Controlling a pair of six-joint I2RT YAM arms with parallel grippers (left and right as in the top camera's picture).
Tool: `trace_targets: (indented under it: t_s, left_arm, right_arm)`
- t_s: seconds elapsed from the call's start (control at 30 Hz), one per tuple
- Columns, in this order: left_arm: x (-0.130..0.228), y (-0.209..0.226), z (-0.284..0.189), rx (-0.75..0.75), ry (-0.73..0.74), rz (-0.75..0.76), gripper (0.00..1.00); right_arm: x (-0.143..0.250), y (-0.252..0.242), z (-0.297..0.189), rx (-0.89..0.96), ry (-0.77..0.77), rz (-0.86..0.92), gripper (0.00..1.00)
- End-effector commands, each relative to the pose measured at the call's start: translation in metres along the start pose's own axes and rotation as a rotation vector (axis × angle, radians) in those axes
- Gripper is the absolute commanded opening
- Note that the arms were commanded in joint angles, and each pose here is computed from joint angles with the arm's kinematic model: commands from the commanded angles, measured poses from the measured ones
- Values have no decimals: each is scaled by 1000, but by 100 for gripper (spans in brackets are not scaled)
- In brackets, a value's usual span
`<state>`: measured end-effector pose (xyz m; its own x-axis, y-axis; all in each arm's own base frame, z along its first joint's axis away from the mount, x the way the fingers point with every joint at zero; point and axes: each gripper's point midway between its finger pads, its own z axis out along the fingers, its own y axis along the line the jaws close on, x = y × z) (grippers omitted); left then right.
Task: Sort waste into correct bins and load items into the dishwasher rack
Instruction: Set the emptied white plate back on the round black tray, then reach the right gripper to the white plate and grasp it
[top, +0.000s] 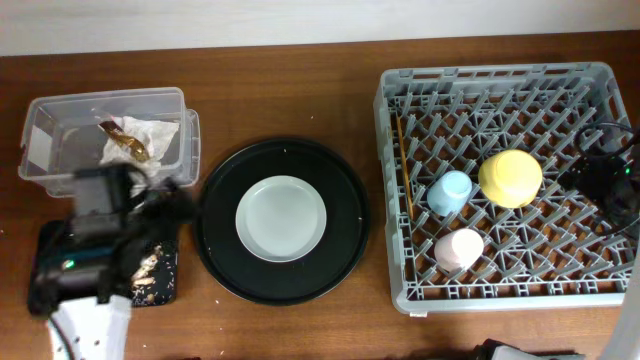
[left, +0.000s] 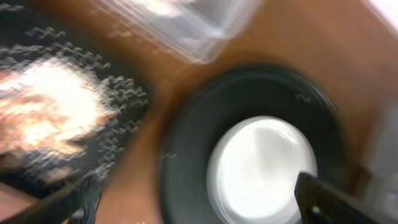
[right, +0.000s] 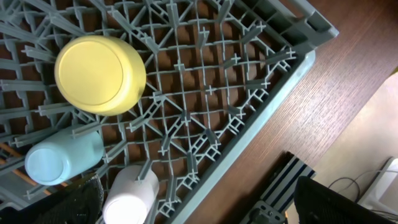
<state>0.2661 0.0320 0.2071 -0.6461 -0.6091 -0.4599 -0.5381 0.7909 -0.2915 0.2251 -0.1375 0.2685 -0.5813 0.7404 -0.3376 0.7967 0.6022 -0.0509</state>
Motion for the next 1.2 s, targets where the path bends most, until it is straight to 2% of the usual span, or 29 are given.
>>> trace_targets:
  t_s: [0.0,0.13,0.23,0.27,0.3,0.33,0.4,0.47,0.5,0.6,0.63,0.67,0.7,0.77,0.87,0.9,0.93,1.0,1.03,1.1,1.17]
  left_arm:
    - [-2,35,-7,-114,-8,-71,99]
    - [-1,35,-7,-116,-4,-71,99]
    - [-1,35,-7,-116,-4,-71,99]
    - [-1,35,-7,-116,-4,-71,99]
    - [-1,35,-7,-116,-5,-71,99]
    - [-1,35,-7,-116,-4,-71,99]
    - [-1,35,-7,-116,-4,-71,99]
    - [-1,35,-7,-116,-4,-71,99]
    - [-1,35,-7,-116,-4,-71,99]
    - [-1,35,-7,-116,-4,-71,99]
    - [-1,35,-7,-116,-4,-71,99]
    - [-1,35,-7,-116,-4,-71,99]
    - [-1,35,-7,-116,-4,-71,99]
    - [-1,35,-7,-116,-4,-71,99]
    - [-1,35,-7,-116,-4,-71,99]
    - [-1,35,-7,-116,-4,-71,99]
    - [-1,35,-7,-116,-4,-71,99]
    - [-1,35,-7,-116,-4,-71,99]
    - [-1,35,-7,-116,-4,-71,99]
    - [-1,35,-7,-116,-4,-71,99]
    - [-1,35,-7,-116,-4,-71,99]
  right_arm:
    - [-1,-2,0,3,-2,19,99]
    - [-1,-1,0,-1,-1,21,99]
    - [4,22,-2,-133,37,27,99]
    - [10,33,-4,-196,74,25,99]
    - [31,55,-13,-335,187,15,99]
    - [66,101,-42,-634,284,-257,99]
    - [99,131,-59,-716,292,-512,99]
    - [161,182,-85,-788,248,-846,99]
    - [179,199,-91,-800,236,-893,99]
    - [249,260,-75,-663,181,-956,99]
    - [268,277,-62,-629,182,-970,94]
    - [289,295,-43,-585,177,-993,74]
    - [303,309,-24,-548,170,-1022,64]
    - [335,330,48,-397,233,-1046,56]
    - [334,331,97,-281,269,-1013,58]
    - [326,331,105,-252,247,-1003,76]
    - [317,332,111,-233,228,-991,85]
    - [313,331,114,-230,230,-979,84]
    - [316,332,120,-239,227,-978,79]
    - [330,331,137,-276,264,-974,58]
    - [336,334,141,-306,275,-971,47]
